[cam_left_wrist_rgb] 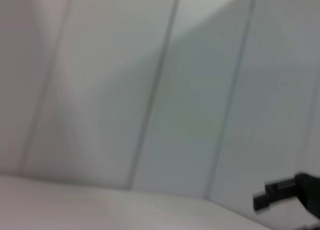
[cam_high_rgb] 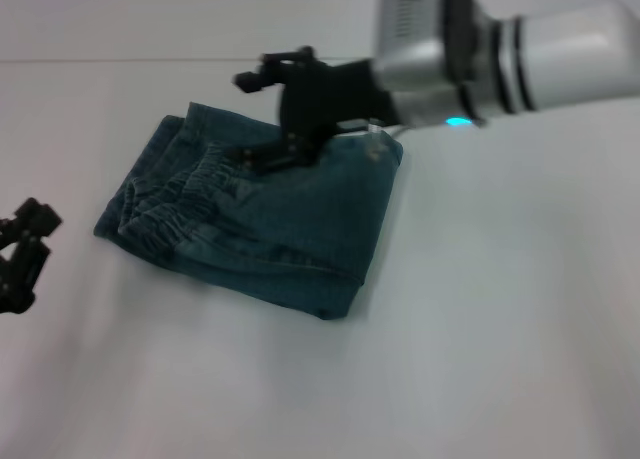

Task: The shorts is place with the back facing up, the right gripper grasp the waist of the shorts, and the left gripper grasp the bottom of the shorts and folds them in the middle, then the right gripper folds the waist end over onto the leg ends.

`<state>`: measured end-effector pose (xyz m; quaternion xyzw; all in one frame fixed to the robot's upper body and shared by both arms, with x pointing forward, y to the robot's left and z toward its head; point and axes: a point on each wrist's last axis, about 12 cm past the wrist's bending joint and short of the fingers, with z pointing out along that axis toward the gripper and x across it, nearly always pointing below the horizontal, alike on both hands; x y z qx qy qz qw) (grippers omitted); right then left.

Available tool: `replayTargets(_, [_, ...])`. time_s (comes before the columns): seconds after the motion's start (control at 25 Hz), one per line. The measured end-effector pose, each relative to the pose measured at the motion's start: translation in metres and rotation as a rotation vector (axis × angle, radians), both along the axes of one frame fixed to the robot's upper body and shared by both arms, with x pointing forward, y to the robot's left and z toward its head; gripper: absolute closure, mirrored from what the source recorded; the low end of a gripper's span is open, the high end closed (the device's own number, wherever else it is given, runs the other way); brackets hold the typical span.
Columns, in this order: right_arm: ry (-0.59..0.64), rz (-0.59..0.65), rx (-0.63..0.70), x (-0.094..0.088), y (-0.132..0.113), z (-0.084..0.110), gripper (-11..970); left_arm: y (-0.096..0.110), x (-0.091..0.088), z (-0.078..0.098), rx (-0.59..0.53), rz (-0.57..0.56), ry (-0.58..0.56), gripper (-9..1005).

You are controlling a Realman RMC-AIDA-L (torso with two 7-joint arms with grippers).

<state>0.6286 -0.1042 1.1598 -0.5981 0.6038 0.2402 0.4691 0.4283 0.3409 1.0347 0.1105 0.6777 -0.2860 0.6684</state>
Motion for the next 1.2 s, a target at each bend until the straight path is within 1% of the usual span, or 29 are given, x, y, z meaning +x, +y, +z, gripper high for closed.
replayTargets(0.08, [0.063, -0.045, 0.056, -0.012, -0.022, -0.003, 103, -0.003, 0.004, 0.002, 0.006, -0.063, 0.030, 883])
replayTargets(0.16, [0.125, -0.084, 0.094, -0.025, -0.042, -0.010, 78, -0.006, 0.009, 0.004, 0.012, -0.127, 0.060, 876])
replayTargets(0.28, [0.202, -0.137, 0.145, -0.048, -0.072, -0.027, 41, -0.013, 0.020, 0.009, 0.027, -0.258, 0.131, 867])
replayTargets(0.44, [0.217, -0.190, 0.223, -0.079, -0.105, -0.050, 29, -0.023, 0.034, 0.017, 0.067, -0.447, 0.206, 683])
replayTargets(0.48, [0.209, -0.201, 0.245, -0.088, -0.112, -0.056, 29, -0.025, 0.036, 0.019, 0.075, -0.472, 0.212, 637])
replayTargets(0.6, [0.189, -0.214, 0.289, -0.113, -0.130, -0.071, 28, -0.032, 0.042, 0.023, 0.110, -0.578, 0.235, 403])
replayTargets(0.72, [0.213, -0.253, 0.303, -0.131, -0.146, -0.083, 28, -0.036, 0.047, 0.026, 0.139, -0.638, 0.253, 261])
replayTargets(0.8, [0.230, -0.267, 0.301, -0.139, -0.152, -0.091, 29, -0.039, 0.050, 0.027, 0.156, -0.669, 0.262, 166])
replayTargets(0.96, [0.246, -0.271, 0.305, -0.149, -0.159, -0.103, 31, -0.047, 0.053, 0.029, 0.184, -0.730, 0.270, 147])
replayTargets(1.2, [0.229, -0.272, 0.313, -0.154, -0.164, -0.107, 31, -0.060, 0.059, 0.030, 0.219, -0.817, 0.282, 118])
